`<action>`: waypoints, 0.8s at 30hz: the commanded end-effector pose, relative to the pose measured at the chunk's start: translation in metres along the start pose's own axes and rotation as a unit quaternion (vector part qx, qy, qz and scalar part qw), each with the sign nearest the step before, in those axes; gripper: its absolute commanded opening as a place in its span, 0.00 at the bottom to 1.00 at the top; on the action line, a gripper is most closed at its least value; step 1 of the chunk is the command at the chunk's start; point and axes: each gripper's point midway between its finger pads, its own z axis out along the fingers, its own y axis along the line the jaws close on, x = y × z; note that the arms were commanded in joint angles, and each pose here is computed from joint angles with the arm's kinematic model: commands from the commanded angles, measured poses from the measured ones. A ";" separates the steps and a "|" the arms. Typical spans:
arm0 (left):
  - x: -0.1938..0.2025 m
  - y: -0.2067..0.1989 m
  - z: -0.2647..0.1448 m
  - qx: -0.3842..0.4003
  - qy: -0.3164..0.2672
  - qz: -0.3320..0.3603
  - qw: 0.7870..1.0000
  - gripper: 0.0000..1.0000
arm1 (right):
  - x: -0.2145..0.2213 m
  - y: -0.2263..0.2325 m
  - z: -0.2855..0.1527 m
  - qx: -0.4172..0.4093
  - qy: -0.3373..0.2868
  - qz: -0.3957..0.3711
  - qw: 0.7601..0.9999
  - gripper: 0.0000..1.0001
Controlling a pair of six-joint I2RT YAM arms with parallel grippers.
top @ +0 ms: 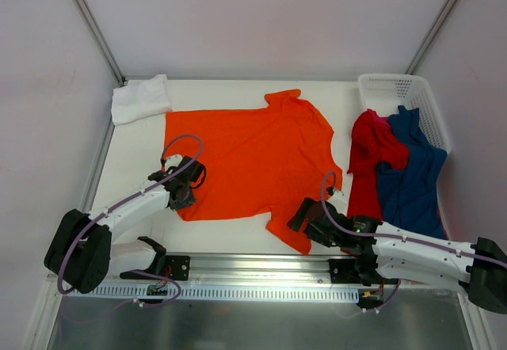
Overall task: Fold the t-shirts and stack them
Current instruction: Fold the tshirt
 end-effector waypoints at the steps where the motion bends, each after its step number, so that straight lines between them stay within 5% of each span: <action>1: -0.002 0.001 -0.001 0.005 -0.004 -0.004 1.000 0.00 | 0.006 -0.020 0.008 0.034 -0.005 0.012 0.999 0.90; 4: -0.002 0.000 -0.002 0.006 -0.004 -0.003 1.000 0.00 | 0.006 -0.022 0.006 0.041 -0.010 0.007 0.999 0.74; 7: -0.001 0.000 -0.001 0.006 -0.004 -0.002 1.000 0.00 | 0.006 -0.024 0.004 0.048 -0.012 0.003 0.999 0.30; 8: -0.002 0.000 -0.001 0.005 -0.004 -0.003 1.000 0.00 | 0.007 -0.027 0.003 0.054 -0.011 0.002 0.998 0.04; 24: -0.013 -0.010 -0.034 0.079 -0.036 -0.038 0.995 0.00 | -0.025 -0.020 -0.044 0.056 -0.073 -0.032 0.995 0.01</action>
